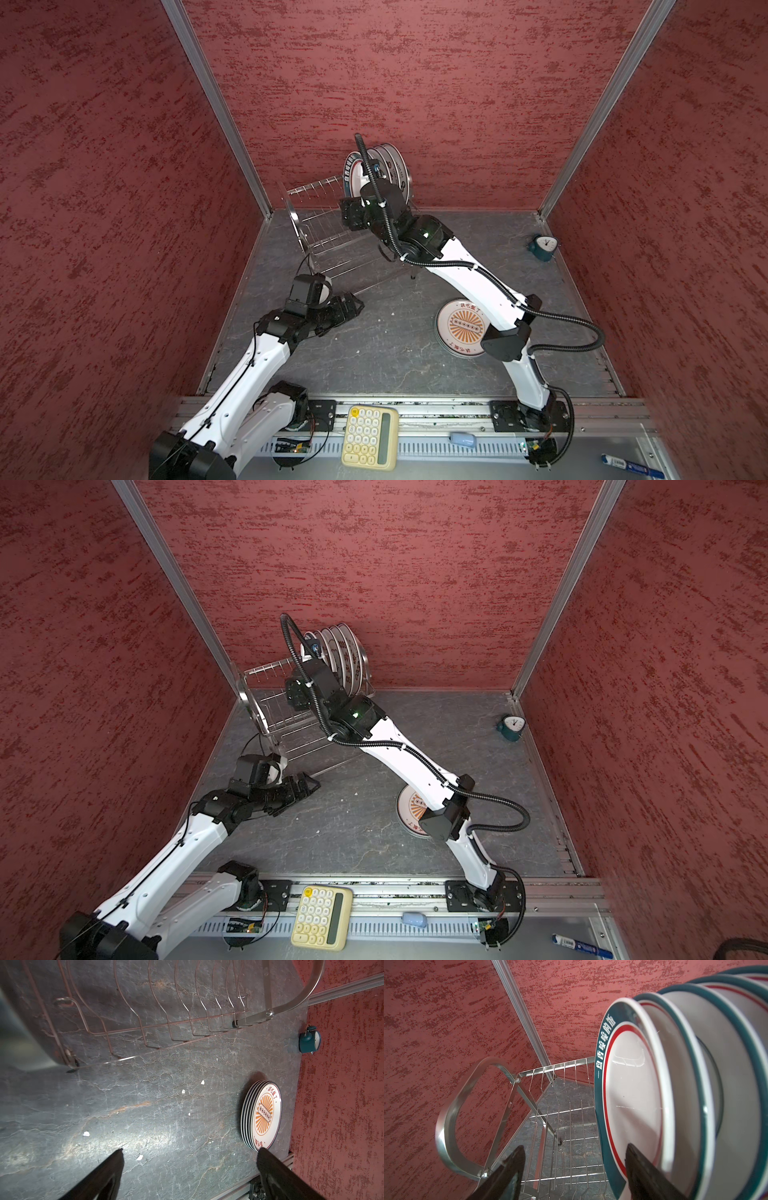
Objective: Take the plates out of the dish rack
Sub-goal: 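Grip the rim of the nearest green-rimmed plate in the rack with the right gripper, then tilt the gripped green-rimmed plate away from the others with the right gripper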
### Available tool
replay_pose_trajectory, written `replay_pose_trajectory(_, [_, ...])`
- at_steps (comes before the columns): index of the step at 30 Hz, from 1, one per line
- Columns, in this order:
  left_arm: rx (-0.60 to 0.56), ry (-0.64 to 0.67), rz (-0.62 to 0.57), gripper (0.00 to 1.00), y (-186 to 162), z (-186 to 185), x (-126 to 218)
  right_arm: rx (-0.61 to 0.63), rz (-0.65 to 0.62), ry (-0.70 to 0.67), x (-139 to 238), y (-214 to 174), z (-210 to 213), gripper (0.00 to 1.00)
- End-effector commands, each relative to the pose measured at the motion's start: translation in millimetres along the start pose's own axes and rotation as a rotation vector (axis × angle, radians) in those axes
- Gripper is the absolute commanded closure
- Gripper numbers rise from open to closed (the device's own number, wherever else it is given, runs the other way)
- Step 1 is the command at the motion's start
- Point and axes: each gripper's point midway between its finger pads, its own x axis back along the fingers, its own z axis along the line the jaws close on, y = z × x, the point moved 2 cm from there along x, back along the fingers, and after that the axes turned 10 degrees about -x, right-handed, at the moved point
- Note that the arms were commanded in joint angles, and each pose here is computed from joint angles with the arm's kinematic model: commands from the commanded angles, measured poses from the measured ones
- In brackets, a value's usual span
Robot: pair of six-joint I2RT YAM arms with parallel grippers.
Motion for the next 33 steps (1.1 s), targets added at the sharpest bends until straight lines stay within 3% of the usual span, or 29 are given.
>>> replay_pose_trajectory(1, [-0.025, -0.005, -0.011, 0.01, 2.4, -4.7, 7.3, -0.037, -0.043, -0.006, 10.5, 22.1, -5.8, 0.24])
replay_pose_trajectory(11, [-0.042, 0.006, -0.045, 0.01, 8.9, -9.5, 20.2, -0.095, 0.029, 0.086, 24.4, 23.6, 1.5, 0.23])
replay_pose_trajectory(16, [-0.041, -0.005, -0.048, 0.01, 5.8, -9.4, 21.2, -0.099, 0.036, 0.059, 19.1, 20.3, -4.9, 0.25])
replay_pose_trajectory(25, [-0.053, 0.003, -0.040, 0.01, 8.2, -8.2, 16.2, -0.077, 0.011, -0.004, 55.8, 41.1, -18.3, 0.25])
replay_pose_trajectory(33, [-0.053, 0.011, -0.030, 0.01, 9.9, -6.7, 10.5, -0.064, 0.019, 0.000, 59.0, 39.1, -17.1, 0.25])
